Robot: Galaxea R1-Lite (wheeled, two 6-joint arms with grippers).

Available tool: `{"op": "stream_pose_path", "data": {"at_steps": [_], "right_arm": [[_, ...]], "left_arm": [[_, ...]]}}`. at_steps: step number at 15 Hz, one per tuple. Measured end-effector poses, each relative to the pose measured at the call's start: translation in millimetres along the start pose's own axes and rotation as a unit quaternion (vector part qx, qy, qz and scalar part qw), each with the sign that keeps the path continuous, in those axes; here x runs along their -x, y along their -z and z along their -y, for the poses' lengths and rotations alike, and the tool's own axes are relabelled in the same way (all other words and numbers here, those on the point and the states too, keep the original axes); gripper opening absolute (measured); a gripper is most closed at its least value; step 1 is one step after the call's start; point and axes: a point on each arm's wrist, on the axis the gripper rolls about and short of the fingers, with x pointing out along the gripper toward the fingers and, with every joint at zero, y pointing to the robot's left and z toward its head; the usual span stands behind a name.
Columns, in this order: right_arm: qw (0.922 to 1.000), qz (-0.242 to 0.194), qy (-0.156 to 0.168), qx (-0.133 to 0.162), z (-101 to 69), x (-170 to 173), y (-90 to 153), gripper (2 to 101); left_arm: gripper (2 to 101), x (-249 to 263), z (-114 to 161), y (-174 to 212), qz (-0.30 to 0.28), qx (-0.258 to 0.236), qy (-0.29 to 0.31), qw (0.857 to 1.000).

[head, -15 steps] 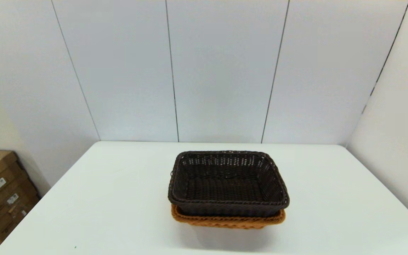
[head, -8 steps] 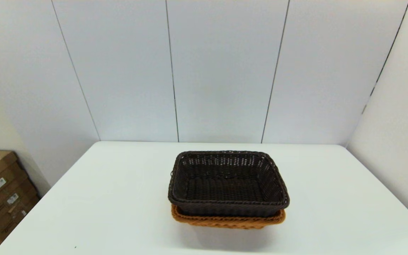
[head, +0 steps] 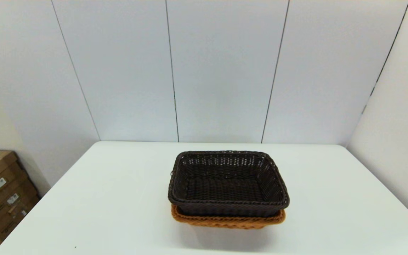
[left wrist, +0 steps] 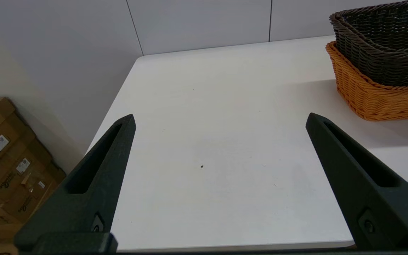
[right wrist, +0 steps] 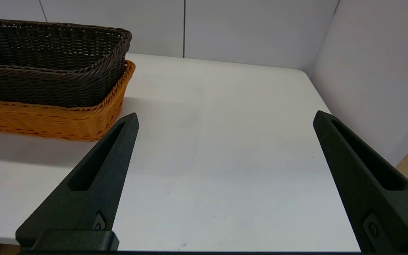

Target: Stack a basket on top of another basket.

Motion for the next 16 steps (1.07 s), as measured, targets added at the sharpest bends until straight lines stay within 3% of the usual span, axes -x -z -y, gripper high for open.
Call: {"op": "stream_pose_path", "data": {"at_steps": [6,16], "right_arm": [[0.9997,0.000,0.002,-0.025,0.1,0.0,0.1,97.7],[0.9998,0.001,0.001,-0.020,0.1,0.0,-0.1,97.7]], "left_arm": [[97.8,0.0,0.0,0.0,0.000,0.000,0.000,1.000],[97.8,0.0,0.0,0.0,0.000,0.000,0.000,1.000]]}}
